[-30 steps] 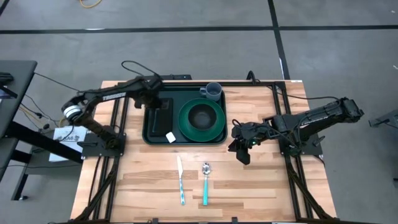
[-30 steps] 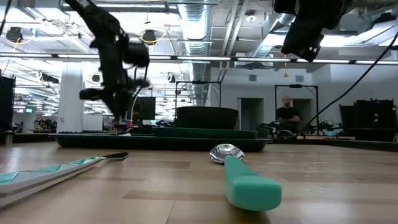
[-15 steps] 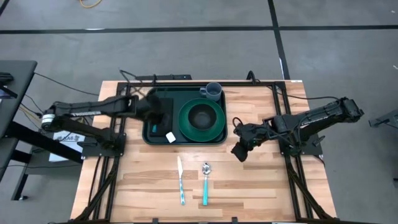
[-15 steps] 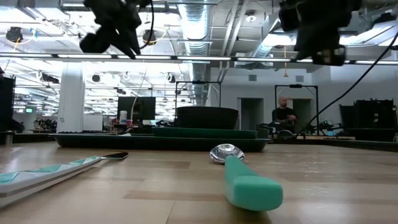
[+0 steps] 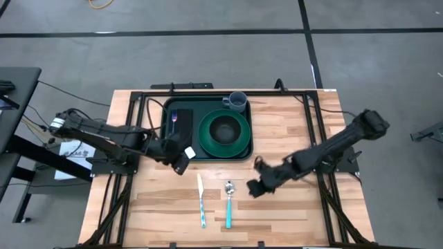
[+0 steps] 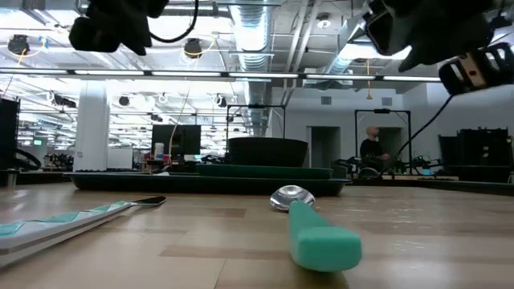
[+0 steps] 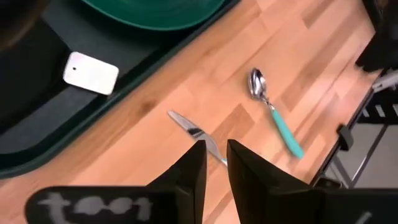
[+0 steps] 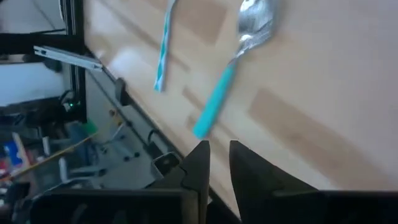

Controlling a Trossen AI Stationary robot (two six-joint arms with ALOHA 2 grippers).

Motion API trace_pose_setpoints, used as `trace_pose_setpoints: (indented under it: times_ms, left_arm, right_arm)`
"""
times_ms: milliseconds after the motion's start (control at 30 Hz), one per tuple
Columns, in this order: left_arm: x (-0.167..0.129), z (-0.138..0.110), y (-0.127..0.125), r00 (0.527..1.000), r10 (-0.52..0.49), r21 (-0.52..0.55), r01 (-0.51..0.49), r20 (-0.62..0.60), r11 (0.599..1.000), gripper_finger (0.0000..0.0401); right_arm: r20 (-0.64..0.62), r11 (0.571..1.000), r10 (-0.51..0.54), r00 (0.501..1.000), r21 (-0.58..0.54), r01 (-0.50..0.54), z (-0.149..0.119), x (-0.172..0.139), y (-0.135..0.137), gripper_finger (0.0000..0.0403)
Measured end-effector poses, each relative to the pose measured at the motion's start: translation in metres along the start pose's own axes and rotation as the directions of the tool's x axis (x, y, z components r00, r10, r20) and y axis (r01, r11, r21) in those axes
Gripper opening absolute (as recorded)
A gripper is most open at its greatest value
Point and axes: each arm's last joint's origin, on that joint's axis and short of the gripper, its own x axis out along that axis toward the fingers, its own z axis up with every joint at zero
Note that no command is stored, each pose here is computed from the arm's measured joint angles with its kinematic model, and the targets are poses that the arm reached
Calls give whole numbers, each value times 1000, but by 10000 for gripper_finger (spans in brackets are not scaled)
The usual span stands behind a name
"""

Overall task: Set up tray
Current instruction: Put the blue patterned spoon on the black napkin to the right of the purple fork

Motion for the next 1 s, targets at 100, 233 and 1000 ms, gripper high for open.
trace_pose_setpoints:
  times_ms: [100,233,1000]
  left_arm:
    - [-5,-8,-3,1000,-22,40,22,-12,999,51]
    - [-9,-18,-3,999,-14,109,19,-44,994,51]
    - [-14,-27,-1,998,11,283,6,-59,959,51]
  right_arm:
    - [20,998,-45,999,42,44,-6,23,5,40]
    - [38,996,-77,996,57,75,-9,50,17,16]
    - [88,994,-94,992,66,88,2,95,37,173]
